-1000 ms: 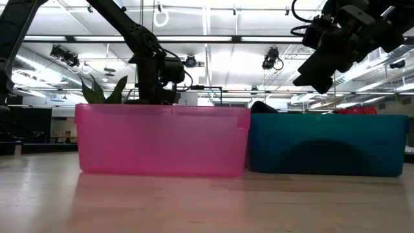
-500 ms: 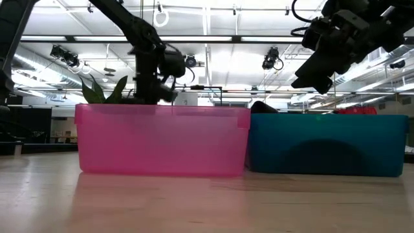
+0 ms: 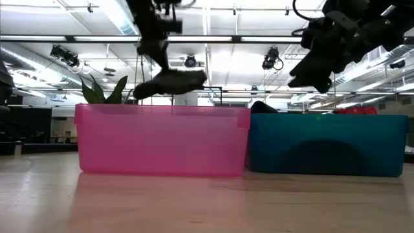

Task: Pick & Place hat
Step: Put the black cap into the blue bin

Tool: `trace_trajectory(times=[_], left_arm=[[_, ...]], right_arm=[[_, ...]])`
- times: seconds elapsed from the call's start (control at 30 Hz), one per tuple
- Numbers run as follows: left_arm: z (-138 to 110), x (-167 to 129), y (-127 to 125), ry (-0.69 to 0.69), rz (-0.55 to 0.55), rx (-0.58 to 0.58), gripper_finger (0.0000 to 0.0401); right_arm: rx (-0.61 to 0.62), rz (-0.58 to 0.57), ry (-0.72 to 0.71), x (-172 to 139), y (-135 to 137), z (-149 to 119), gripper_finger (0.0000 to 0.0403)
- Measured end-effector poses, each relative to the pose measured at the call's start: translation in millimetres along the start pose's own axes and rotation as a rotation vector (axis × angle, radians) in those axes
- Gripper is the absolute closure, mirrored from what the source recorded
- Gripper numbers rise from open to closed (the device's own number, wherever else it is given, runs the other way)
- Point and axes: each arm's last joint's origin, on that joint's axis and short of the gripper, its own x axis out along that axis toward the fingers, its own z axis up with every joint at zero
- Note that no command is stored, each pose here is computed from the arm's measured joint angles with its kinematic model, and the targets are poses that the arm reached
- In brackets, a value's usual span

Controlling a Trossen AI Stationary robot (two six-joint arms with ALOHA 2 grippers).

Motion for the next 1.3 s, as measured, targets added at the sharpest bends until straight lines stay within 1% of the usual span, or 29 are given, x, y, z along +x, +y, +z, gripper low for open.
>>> trace_trajectory(times=[0.17, 0.33, 0.47, 0.6, 0.73, 0.87, 0.97, 1.17, 1.23, 1.3], left_arm=[[8.7, -42.1, -24.8, -0.100, 0.026, -0.025, 0.0400], [17.3, -71.6, -64.3, -0.155, 0.020, -0.020, 0.0400], [24.4, -93.0, -100.6, -0.216, 0.028, -0.037, 0.0400], [24.3, -120.2, -133.8, -0.305, 0.005, -0.065, 0.0400], [22.6, -136.8, -161.2, -0.358, 0.003, -0.080, 0.0400], [23.6, -138.5, -178.3, -0.360, -0.025, -0.109, 0.0400], [24.8, -134.4, -190.5, -0.338, -0.025, -0.084, 0.0400], [30.3, -124.0, -203.3, -0.303, -0.056, -0.022, 0.0400], [31.1, -121.7, -206.5, -0.294, -0.057, -0.009, 0.0400], [31.9, -119.9, -208.7, -0.289, -0.055, 0.001, 0.0400]], right_arm=[[-0.098, 0.107, -0.076, 0.6, 15.4, 5.4, 0.0236], [-0.204, 0.205, -0.202, -1.6, 33.3, 13.6, 0.0236], [-0.279, 0.276, -0.279, -4.2, 47.3, 16.6, 0.0236], [-0.337, 0.303, -0.323, -6.1, 57.5, 18.4, 0.0236], [-0.377, 0.317, -0.340, -10.1, 72.9, 28.5, 0.0236], [-0.446, 0.310, -0.344, -4.7, 95.4, 38.2, 0.0236], [-0.508, 0.275, -0.312, 5.6, 112.7, 47.3, 0.0236], [-0.587, 0.129, -0.229, 36.0, 143.1, 71.0, 0.0236], [-0.596, 0.075, -0.188, 49.7, 149.7, 75.5, 0.0236], [-0.570, 0.042, -0.184, 62.0, 156.5, 82.4, 0.0236]])
